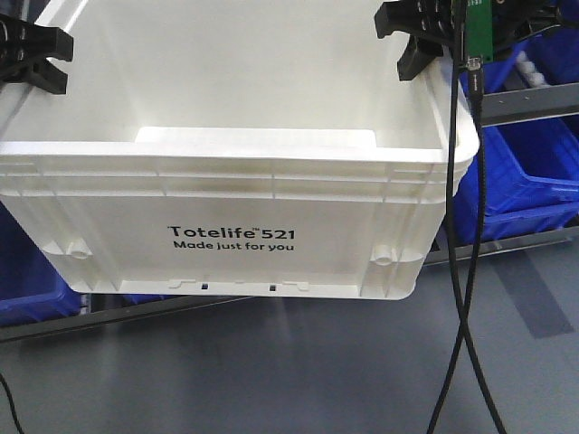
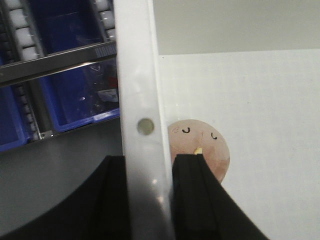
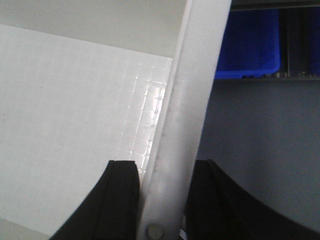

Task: Place moving items into box and shelve
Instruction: 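Keep gripping the tote rims as the base approaches the blue-bin shelf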

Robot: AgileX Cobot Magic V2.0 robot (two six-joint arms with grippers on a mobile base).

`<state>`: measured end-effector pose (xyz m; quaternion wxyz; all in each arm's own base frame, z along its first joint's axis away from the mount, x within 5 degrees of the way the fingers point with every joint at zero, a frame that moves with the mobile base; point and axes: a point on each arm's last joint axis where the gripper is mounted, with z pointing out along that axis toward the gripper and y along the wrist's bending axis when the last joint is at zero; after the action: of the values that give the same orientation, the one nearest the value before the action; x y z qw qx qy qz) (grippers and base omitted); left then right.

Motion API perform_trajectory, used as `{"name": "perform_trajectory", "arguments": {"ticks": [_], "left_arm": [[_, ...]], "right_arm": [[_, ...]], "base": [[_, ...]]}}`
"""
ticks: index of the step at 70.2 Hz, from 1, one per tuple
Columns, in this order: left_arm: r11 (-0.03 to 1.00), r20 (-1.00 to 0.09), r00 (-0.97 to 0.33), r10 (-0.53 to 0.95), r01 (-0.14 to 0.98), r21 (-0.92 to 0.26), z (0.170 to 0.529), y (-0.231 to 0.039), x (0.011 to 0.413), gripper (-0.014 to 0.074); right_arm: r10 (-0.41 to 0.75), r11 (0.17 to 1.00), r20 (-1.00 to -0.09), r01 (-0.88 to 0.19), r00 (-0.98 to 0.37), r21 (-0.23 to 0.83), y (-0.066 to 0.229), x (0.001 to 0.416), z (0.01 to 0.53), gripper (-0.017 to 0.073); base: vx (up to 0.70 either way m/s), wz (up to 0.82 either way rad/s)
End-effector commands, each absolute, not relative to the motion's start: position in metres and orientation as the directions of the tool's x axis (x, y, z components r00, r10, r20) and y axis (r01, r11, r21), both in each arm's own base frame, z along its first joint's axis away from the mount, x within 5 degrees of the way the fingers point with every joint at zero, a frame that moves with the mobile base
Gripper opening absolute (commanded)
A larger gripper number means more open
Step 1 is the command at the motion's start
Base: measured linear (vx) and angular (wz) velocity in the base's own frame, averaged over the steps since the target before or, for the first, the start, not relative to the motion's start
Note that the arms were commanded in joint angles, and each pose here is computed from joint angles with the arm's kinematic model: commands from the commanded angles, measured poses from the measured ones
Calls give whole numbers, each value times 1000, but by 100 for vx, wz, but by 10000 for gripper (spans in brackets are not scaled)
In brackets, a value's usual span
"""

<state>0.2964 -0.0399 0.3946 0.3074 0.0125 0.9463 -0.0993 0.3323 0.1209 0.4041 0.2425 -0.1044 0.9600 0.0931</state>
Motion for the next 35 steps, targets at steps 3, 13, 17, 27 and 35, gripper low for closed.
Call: {"name": "perform_trajectory", "arguments": {"ticks": [3,13,17,27,35], "left_arm": [[970,-739,-669,-78,122,-212,431,-43,290,-26],[970,-739,-669,-78,122,-212,431,-43,290,-26],[970,-739,-669,-78,122,-212,431,-43,290,-26],[970,-739,-669,-78,122,-212,431,-43,290,-26],[970,-739,-669,-78,122,-212,431,-43,290,-26]], "right_arm": [[-148,940,-629,-306,-763,150,120,318,442,-12],[-148,940,-629,-306,-763,150,120,318,442,-12],[-148,940,-629,-306,-763,150,120,318,442,-12],[-148,940,-629,-306,-763,150,120,318,442,-12],[-148,940,-629,-306,-763,150,120,318,442,-12]], "base": [[10,47],[12,48],[13,49],[14,48],[15,42]]}}
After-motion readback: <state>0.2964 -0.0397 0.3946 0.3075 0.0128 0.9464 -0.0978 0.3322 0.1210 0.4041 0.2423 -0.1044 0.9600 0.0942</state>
